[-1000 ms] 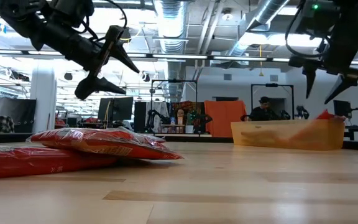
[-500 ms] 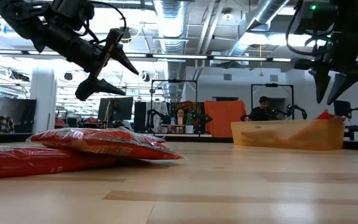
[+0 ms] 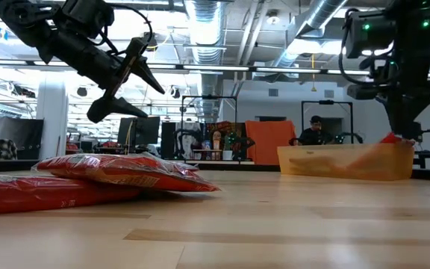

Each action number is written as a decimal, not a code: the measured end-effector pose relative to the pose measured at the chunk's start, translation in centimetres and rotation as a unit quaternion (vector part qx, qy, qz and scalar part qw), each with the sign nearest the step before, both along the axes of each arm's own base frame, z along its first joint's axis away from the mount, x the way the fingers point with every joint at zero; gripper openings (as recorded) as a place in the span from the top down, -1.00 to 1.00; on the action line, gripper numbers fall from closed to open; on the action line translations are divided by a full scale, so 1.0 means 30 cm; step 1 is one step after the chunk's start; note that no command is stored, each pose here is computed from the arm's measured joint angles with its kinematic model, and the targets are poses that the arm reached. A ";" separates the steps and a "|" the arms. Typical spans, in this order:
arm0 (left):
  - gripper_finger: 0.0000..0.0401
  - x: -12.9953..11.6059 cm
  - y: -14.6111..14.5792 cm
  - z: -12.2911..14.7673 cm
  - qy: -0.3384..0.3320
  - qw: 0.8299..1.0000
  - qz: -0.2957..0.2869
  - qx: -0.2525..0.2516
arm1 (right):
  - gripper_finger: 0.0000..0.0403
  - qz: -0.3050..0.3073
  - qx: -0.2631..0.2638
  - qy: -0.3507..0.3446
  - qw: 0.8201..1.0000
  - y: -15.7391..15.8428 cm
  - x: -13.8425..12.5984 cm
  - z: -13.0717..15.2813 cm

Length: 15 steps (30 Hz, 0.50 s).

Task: Sort popcorn bags into baskets
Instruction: Put the red popcorn bag into the orange bin

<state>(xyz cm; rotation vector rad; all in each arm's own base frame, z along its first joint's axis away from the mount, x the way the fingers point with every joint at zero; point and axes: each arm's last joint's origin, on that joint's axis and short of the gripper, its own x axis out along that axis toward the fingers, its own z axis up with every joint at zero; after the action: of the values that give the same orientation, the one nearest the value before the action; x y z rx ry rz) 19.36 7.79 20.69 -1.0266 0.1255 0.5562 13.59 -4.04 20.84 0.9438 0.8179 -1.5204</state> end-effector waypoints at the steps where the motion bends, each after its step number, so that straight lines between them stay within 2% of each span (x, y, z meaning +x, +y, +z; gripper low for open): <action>1: -0.41 0.000 0.000 0.000 0.000 1.000 0.000 0.000 | 0.78 0.001 0.003 0.006 1.000 0.000 0.002 -0.004; 15: -0.41 -0.001 0.001 -0.002 0.004 1.000 0.005 0.000 | 0.85 0.022 0.016 0.053 0.998 -0.011 0.060 -0.062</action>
<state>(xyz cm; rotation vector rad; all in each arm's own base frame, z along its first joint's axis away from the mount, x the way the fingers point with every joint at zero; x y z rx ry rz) 19.32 7.80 20.61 -1.0248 0.1283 0.5695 15.39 -4.38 18.98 0.8700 0.9353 -1.5327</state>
